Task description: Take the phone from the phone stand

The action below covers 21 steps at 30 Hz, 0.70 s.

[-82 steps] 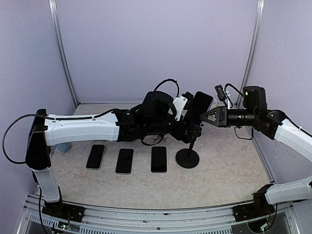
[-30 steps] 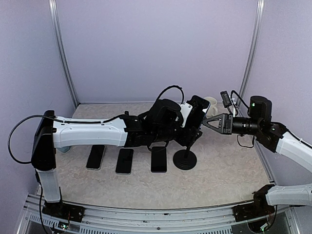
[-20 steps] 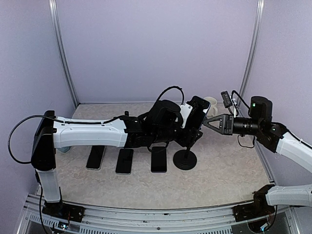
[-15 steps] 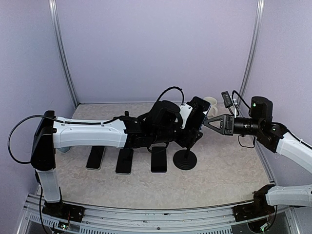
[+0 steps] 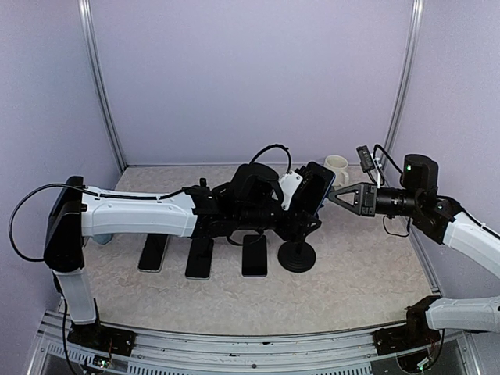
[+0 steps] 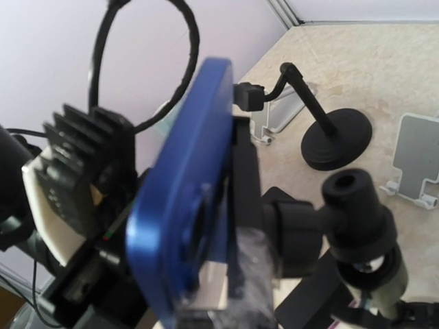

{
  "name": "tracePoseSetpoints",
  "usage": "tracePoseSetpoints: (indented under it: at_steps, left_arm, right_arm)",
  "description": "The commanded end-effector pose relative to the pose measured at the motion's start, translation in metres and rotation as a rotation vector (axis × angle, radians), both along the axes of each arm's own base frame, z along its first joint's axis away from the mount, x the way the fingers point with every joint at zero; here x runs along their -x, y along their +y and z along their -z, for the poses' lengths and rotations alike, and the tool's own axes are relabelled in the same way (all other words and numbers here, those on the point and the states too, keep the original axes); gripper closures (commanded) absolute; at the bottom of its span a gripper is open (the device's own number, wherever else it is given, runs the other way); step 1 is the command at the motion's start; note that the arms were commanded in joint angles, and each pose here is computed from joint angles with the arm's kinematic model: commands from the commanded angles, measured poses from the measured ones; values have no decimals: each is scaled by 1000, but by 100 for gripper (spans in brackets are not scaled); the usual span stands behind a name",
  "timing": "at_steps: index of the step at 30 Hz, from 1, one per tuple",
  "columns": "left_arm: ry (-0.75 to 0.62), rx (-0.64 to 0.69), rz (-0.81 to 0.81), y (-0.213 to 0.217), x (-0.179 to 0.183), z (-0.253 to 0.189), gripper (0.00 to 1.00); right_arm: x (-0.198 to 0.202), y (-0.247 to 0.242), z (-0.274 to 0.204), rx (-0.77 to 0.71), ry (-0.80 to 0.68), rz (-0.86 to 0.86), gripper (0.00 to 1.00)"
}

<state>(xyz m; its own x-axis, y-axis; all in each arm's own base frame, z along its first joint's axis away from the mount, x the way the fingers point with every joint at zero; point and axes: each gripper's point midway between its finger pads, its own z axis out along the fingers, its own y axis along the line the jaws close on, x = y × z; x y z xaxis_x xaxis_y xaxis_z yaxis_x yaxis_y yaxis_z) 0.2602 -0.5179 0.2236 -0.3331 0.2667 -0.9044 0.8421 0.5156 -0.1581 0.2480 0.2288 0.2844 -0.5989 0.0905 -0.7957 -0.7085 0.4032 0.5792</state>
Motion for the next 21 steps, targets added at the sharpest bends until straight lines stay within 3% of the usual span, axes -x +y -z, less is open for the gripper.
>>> tracePoseSetpoints:
  at_steps: [1,5,12,21]
  left_arm:
    - [-59,156,-12,11,-21,-59,85]
    - [-53,228,196,-14,21,-74,85]
    - [-85,289,359,-26,61,-99,87]
    - [-143,319,296,-4,63,-130,87]
  right_arm:
    - [-5,-8,13,31,23,21,100]
    - [-7,-7,10,27,18,26,100]
    - [-9,-8,6,20,11,36,100]
    - [-20,-9,-10,-3,-42,75,100]
